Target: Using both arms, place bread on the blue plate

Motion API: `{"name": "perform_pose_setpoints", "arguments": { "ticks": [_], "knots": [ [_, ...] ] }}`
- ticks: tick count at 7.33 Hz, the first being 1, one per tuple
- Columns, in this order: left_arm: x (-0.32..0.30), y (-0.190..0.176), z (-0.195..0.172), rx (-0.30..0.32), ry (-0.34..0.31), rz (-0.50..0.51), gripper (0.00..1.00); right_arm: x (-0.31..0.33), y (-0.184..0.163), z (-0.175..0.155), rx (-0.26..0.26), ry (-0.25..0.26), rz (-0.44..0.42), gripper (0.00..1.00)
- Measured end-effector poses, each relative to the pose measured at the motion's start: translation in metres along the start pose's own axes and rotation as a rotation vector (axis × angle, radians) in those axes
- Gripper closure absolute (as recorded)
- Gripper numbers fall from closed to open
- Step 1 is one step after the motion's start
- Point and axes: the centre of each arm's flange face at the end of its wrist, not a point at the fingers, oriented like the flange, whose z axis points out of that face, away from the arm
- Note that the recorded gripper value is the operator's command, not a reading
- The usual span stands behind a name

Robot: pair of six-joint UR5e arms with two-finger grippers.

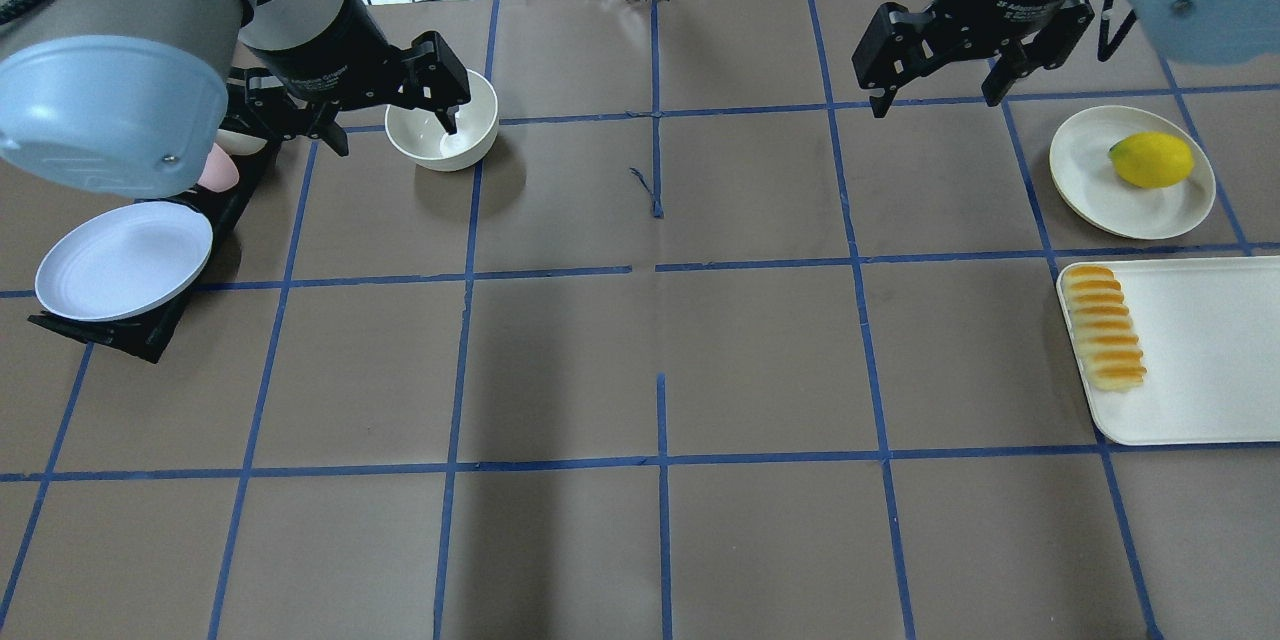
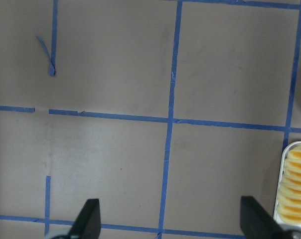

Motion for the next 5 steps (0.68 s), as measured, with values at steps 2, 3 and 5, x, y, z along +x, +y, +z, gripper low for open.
{"name": "perform_pose_setpoints", "arguments": {
  "ticks": [2,3,5],
  "knots": [
    [-0.0010,-0.0011,-0.0002,0.002,0.000,-0.002,0.00,-0.0001,0.0000,0.0000,0.000,-0.001,0.000,0.00],
    [-0.0014,-0.0015,-0.0018,0.005,0.001,-0.003,0.00,0.0000,0.0000,0.0000,0.000,0.000,0.000,0.00],
    [-0.0003,-0.0024,-0.0030,0.001,0.000,-0.002,0.00,0.0003,-0.0001,0.0000,0.000,0.000,0.001,0.00]
  ]
}}
